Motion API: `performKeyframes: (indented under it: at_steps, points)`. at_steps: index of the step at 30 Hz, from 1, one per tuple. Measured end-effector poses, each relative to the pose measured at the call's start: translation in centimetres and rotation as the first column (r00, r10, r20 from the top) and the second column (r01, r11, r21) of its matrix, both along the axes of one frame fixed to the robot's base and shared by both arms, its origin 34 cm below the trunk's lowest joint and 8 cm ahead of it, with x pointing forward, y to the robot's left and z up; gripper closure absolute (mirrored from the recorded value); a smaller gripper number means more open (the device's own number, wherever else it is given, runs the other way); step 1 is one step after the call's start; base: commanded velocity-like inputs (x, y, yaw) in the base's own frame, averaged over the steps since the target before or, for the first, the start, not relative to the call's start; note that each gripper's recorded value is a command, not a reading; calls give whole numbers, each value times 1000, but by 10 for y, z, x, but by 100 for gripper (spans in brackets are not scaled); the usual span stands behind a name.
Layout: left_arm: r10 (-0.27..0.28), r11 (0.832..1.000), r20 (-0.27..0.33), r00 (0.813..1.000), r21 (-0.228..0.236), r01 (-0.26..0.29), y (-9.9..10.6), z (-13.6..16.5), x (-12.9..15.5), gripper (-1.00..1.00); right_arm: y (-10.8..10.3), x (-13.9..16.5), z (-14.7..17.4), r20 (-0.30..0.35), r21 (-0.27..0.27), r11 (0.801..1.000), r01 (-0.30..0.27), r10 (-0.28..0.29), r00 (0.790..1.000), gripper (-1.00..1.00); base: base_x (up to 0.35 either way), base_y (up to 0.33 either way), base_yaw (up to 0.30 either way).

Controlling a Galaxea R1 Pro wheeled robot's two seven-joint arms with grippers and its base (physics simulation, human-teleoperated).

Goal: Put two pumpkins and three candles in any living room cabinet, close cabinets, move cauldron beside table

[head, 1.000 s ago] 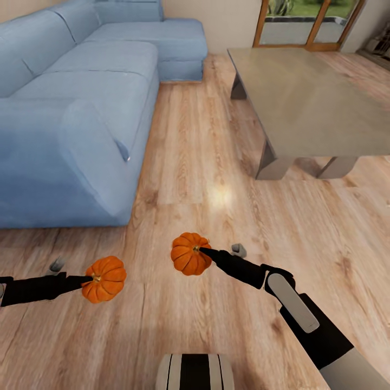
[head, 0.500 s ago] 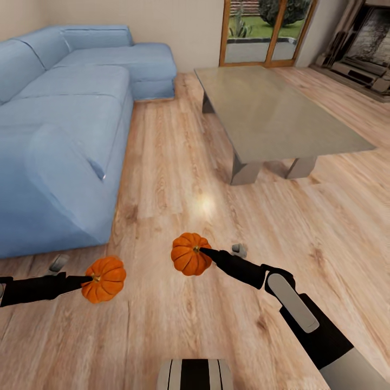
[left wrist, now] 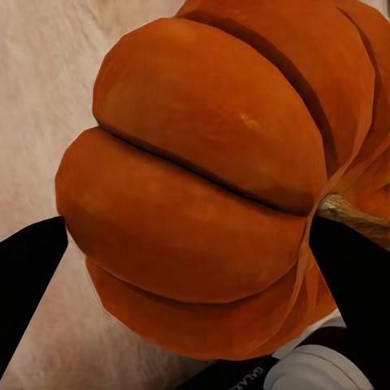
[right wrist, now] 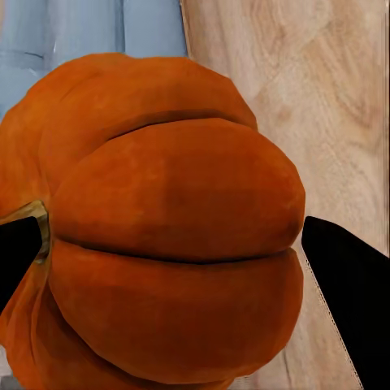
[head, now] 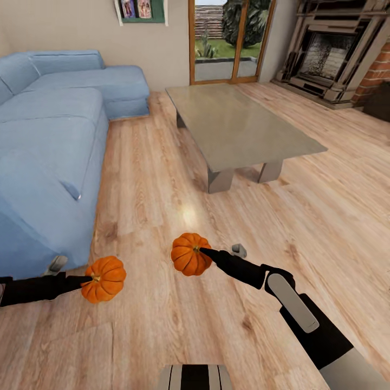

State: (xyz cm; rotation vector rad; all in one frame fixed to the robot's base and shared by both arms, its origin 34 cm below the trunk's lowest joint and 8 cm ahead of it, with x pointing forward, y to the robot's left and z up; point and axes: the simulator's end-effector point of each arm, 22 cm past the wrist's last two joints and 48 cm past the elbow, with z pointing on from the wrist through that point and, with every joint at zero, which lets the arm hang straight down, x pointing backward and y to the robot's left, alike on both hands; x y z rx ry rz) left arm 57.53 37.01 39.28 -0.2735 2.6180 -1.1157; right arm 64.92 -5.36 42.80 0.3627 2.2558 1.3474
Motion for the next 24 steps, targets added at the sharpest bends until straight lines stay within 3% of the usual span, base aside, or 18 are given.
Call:
performKeyframes:
  at_steps: [24]
  points:
    - [-1, 1000, 110, 994, -2, 1, -1, 57, 9, 100, 0, 5, 64, 108, -1, 1000, 0, 0, 994, 100, 0, 0, -280]
